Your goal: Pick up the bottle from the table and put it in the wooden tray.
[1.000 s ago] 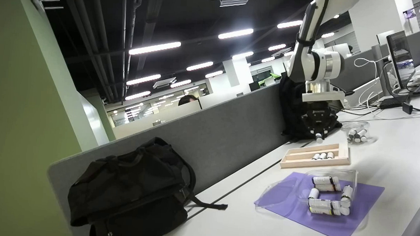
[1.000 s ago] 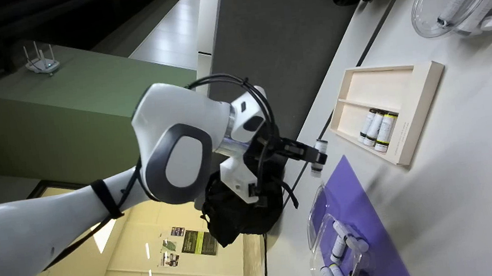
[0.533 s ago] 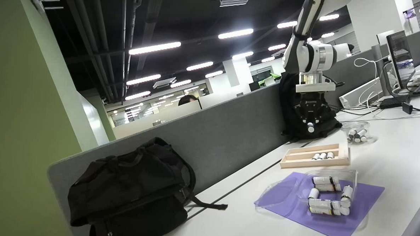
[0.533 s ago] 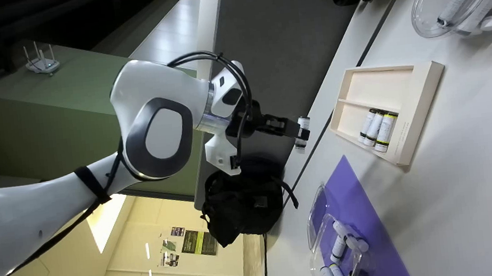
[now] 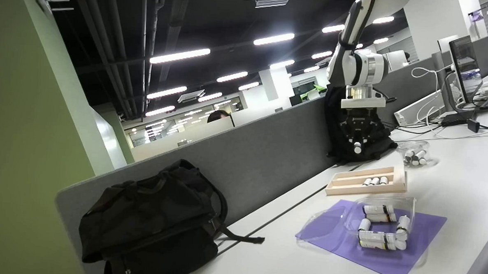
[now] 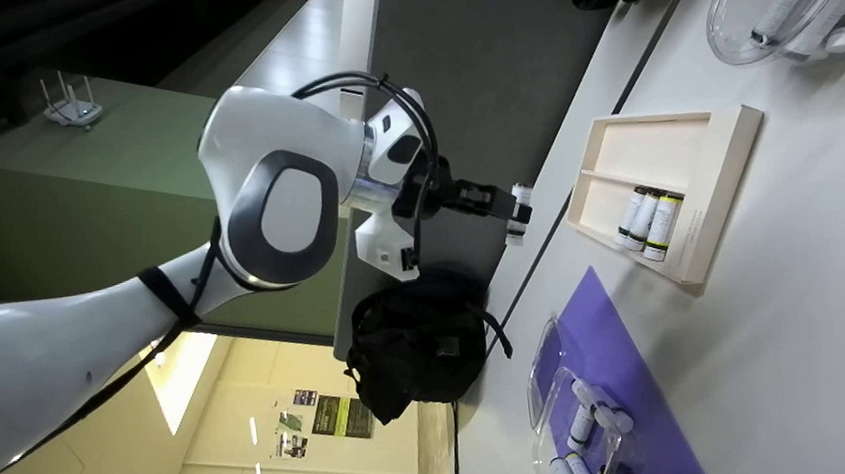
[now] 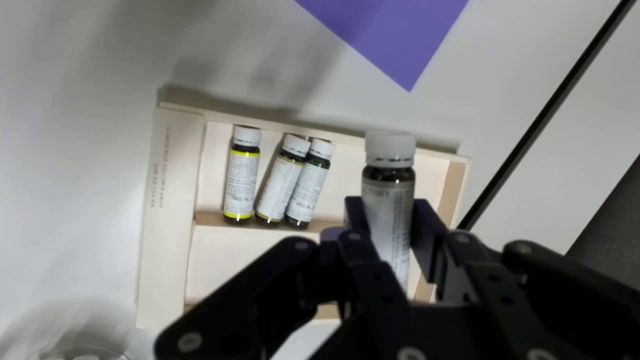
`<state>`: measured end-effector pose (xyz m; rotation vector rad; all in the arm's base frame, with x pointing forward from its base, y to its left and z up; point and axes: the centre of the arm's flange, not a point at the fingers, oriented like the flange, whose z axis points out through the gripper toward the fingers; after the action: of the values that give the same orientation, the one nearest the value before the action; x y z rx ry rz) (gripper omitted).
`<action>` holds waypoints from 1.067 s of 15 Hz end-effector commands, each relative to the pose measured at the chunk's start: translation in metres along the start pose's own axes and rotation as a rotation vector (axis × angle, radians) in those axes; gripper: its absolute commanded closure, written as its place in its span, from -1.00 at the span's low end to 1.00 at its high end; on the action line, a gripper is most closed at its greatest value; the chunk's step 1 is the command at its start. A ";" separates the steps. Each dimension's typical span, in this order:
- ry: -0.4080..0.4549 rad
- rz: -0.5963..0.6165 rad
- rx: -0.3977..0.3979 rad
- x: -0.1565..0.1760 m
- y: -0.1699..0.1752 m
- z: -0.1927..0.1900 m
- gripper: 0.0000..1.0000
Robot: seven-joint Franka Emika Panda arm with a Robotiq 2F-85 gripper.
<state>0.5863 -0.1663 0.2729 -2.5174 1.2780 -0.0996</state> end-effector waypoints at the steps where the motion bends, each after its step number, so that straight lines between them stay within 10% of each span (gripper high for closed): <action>1: -0.019 0.088 0.042 0.060 -0.029 0.008 0.78; 16: -0.102 0.198 -0.032 0.076 -0.025 0.143 0.78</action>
<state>0.6678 -0.1829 0.1486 -2.3984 1.4433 0.0672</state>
